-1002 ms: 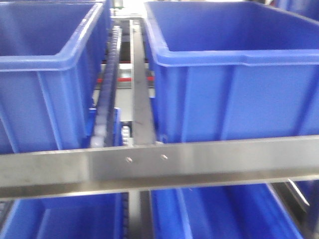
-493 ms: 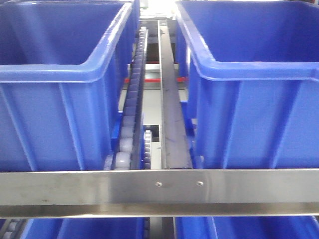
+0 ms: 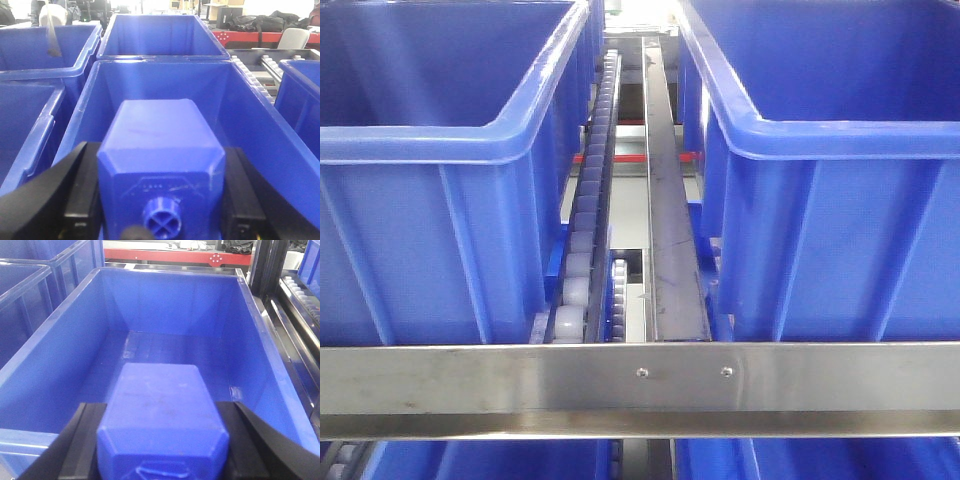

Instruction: Pick and sort blue part to right shelf

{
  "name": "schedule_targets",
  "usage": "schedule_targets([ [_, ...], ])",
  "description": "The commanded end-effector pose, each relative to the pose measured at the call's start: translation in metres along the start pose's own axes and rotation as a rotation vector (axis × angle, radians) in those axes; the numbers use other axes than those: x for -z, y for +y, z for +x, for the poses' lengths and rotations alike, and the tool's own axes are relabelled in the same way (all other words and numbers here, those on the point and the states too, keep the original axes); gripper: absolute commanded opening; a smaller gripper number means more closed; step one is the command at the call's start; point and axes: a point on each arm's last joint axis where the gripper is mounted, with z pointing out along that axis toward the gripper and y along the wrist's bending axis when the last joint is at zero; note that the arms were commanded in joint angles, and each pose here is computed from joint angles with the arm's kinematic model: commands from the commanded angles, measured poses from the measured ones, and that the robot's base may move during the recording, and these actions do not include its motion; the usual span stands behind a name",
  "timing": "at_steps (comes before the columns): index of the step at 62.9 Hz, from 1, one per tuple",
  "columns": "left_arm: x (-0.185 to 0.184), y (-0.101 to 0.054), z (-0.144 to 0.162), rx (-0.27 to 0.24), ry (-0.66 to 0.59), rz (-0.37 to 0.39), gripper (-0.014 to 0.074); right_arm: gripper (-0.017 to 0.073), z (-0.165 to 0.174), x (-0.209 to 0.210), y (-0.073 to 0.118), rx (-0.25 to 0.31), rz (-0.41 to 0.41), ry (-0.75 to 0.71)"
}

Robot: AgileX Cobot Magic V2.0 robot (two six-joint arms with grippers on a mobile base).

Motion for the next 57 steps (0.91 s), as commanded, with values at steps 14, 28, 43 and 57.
schedule_targets([
  [14, 0.0018, 0.0004, -0.017, 0.005, -0.112, -0.004, 0.0366, 0.0408, -0.0176, 0.002, 0.0002, 0.009, 0.002, -0.117],
  [28, 0.0018, 0.0003, -0.017, 0.007, -0.112, -0.003, 0.0366, 0.0408, -0.017, 0.0019, 0.0004, 0.0, 0.0, -0.111],
  [43, 0.0018, 0.0003, -0.0172, 0.011, -0.114, -0.002, 0.0366, 0.0408, -0.0152, 0.0017, 0.0003, -0.002, 0.0, -0.09],
  [57, 0.0002, -0.0002, -0.017, 0.035, -0.11, 0.005, 0.0366, 0.0408, -0.022, 0.0003, 0.0006, -0.003, -0.001, -0.099],
])
